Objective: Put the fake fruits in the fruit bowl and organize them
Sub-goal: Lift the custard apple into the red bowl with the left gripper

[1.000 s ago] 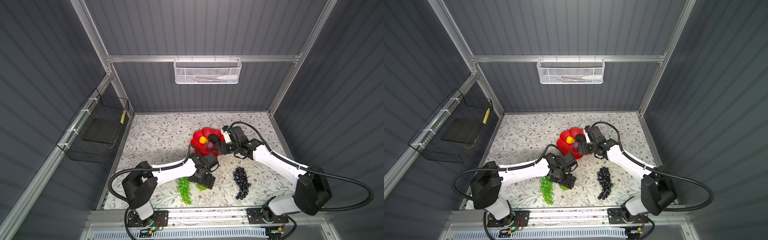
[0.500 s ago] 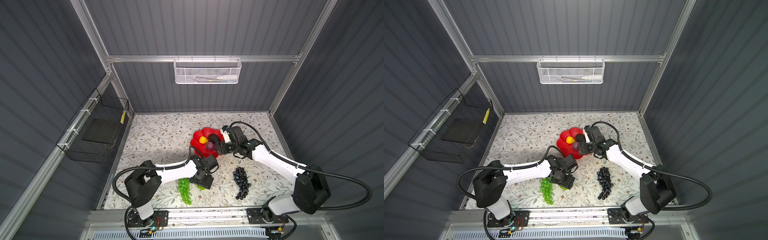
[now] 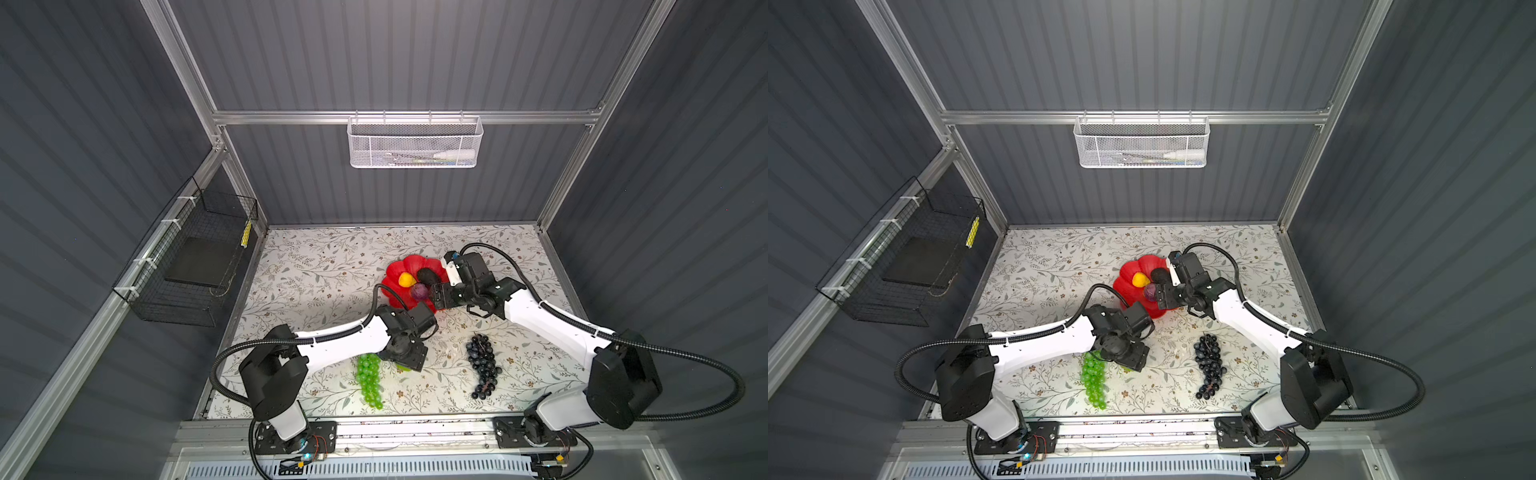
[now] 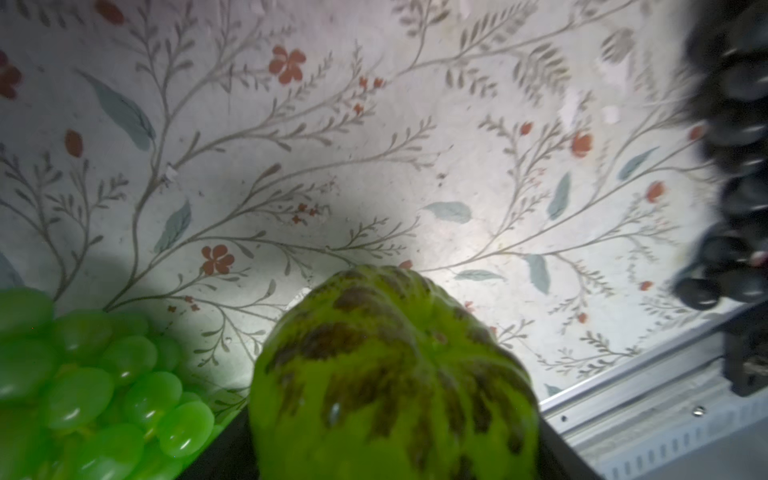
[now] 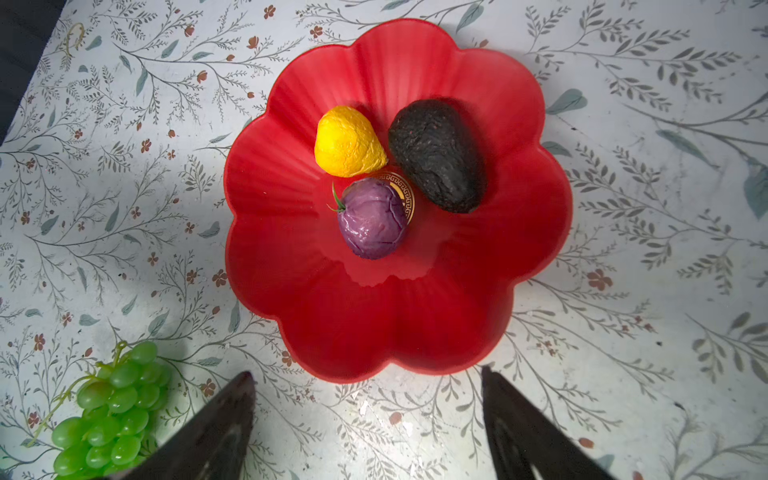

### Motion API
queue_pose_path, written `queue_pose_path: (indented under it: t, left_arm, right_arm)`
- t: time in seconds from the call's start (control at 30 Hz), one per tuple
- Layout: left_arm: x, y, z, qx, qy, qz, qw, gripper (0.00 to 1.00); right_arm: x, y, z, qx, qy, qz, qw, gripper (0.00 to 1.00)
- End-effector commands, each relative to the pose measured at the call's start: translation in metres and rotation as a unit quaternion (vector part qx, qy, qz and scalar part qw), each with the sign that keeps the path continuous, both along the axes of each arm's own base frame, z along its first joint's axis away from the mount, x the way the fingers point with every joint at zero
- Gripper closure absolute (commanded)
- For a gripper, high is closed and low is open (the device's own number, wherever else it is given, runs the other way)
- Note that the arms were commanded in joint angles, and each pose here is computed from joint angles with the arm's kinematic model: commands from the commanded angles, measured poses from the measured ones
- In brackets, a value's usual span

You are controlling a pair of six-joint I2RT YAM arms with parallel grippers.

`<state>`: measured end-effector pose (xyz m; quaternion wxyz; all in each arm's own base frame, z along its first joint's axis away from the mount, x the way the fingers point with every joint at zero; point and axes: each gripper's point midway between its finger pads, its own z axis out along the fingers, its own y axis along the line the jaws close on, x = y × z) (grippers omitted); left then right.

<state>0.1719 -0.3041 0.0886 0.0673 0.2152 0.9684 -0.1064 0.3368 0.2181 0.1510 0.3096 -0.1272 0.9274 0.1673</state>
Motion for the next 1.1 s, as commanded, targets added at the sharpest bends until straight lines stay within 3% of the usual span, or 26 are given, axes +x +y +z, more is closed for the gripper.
queue_pose_path:
  t: [0.0,0.23,0.57,1.07]
  left_arm:
    - [0.024,0.0,0.034,-0.029,-0.009,0.011,0.999,0.47]
    - [0.099,-0.002,0.065,-0.065,-0.034,0.04,0.997,0.46]
    - [0.185,-0.003,0.031,-0.054,-0.032,0.067,0.996,0.46]
    - [0.231,-0.015,-0.015,-0.069,-0.006,0.083,0.994,0.44]
  right_arm:
    - [-0.002,-0.003,0.012,0.004,-0.011,0.0,1.0,0.15]
    - [-0.006,-0.002,0.018,0.016,-0.014,0.002,1.0,0.15]
    - [-0.02,-0.005,0.018,0.018,-0.003,0.013,1.0,0.15]
    - [-0.029,-0.012,-0.001,0.002,0.031,0.017,0.999,0.15]
